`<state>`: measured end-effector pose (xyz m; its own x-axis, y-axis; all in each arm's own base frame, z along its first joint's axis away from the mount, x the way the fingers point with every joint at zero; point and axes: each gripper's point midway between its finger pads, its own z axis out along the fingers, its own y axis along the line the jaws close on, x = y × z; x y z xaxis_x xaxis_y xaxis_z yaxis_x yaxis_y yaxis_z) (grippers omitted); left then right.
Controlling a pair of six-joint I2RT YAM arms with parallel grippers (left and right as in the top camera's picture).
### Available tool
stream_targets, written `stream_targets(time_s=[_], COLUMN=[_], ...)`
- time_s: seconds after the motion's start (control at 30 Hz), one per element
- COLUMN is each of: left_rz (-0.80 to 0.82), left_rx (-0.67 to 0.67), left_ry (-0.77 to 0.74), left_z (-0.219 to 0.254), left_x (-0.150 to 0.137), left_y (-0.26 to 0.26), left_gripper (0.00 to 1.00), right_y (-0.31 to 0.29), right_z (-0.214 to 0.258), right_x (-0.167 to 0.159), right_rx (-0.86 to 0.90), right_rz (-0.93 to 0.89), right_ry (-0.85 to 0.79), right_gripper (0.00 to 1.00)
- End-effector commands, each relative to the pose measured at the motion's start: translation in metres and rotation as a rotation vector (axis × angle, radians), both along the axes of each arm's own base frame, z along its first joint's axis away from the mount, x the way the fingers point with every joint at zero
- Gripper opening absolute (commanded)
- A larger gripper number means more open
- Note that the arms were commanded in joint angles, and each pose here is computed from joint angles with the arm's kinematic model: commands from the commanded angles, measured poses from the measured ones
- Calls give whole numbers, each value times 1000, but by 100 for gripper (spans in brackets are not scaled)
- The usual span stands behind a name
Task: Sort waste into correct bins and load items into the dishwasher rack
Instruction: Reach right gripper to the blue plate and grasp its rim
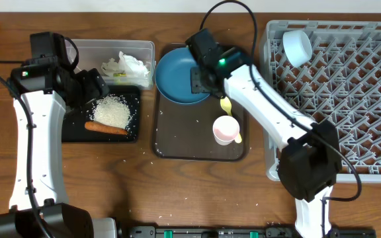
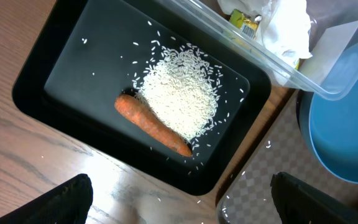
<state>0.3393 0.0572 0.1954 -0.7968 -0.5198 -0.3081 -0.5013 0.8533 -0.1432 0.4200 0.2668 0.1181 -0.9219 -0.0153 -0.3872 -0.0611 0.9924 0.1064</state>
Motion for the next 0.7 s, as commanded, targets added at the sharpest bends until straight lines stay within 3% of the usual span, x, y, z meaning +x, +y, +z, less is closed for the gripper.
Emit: stream_targets(time_s=[0.0,0.4,0.67], left_rz=[1,1,1], left_rx=[7,8,8], left_ry=[14,14,14], left_z=[-3,-3,-3], left_x=[-2,-2,-2], left_y=[2,2,2], left_gripper=[94,94,94], right_y=[-17,-6,-5], right_z=[-21,-81,-93], right_x=[9,6,8], right_rx=[-95,-97,-102], right_rz=[-130,-114,-114], right_ry=[-23,85,92], right_gripper=[54,43,10])
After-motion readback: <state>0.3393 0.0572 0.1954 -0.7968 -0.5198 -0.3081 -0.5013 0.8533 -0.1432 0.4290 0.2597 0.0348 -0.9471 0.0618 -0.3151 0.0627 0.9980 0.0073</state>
